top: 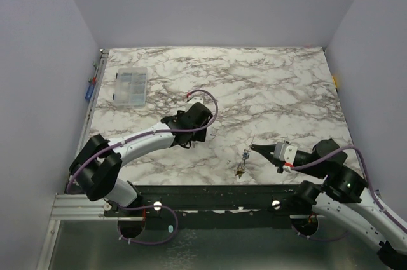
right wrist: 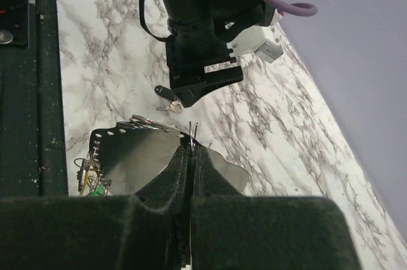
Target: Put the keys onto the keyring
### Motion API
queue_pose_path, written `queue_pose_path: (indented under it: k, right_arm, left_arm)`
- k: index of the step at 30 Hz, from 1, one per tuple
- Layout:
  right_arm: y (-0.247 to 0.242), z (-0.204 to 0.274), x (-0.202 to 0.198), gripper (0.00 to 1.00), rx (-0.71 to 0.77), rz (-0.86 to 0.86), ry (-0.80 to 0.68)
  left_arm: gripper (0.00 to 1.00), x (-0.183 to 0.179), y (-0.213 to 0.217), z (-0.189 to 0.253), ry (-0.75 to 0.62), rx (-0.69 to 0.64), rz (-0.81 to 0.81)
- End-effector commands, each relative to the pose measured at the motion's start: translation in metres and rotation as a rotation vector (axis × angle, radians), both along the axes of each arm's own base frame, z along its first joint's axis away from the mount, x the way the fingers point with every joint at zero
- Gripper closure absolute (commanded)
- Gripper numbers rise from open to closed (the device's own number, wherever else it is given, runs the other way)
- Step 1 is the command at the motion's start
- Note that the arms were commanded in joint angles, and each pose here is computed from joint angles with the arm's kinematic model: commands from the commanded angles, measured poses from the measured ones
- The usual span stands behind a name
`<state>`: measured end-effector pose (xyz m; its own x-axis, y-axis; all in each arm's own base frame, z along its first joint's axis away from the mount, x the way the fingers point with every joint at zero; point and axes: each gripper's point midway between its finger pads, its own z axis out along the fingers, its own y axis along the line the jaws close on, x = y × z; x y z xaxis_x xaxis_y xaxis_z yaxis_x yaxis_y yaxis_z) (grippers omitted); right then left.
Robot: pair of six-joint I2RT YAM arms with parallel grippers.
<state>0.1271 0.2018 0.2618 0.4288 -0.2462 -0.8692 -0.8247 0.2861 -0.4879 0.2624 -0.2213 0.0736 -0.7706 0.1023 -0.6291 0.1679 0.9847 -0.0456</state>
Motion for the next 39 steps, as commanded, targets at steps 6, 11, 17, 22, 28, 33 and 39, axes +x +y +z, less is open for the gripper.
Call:
queue_pose_path:
  k: [6,11,17,22,28,33,39]
  right_arm:
    - [0.002,0.022,-0.006,0.99,0.051,0.026,-0.02]
    - [0.0,0.025,-0.007,0.99,0.055,0.022,-0.018]
    - [-0.003,0.025,-0.008,0.99,0.052,0.015,-0.016]
    - [-0.003,0.025,-0.008,0.99,0.058,0.016,-0.008]
    - [-0.004,0.024,-0.009,0.99,0.061,0.012,-0.007]
    - [-0.005,0.024,-0.009,0.99,0.061,0.009,-0.001]
    - [-0.007,0.023,-0.009,0.99,0.057,0.003,-0.004]
  left_arm:
    - [0.36,-0.006,-0.013,-0.006,0.058,0.238,-0.543]
    - [0.41,-0.012,-0.017,-0.01,0.091,0.303,-0.768]
    - [0.44,-0.006,-0.005,-0.015,0.098,0.402,-0.877]
    - [0.44,0.004,0.001,-0.02,0.091,0.435,-0.917]
    - [0.49,0.018,-0.006,-0.025,0.062,0.429,-0.95]
    - [0.51,0.021,-0.003,-0.036,0.107,0.439,-0.955]
    - [0.53,0.018,-0.004,-0.041,0.127,0.423,-0.961]
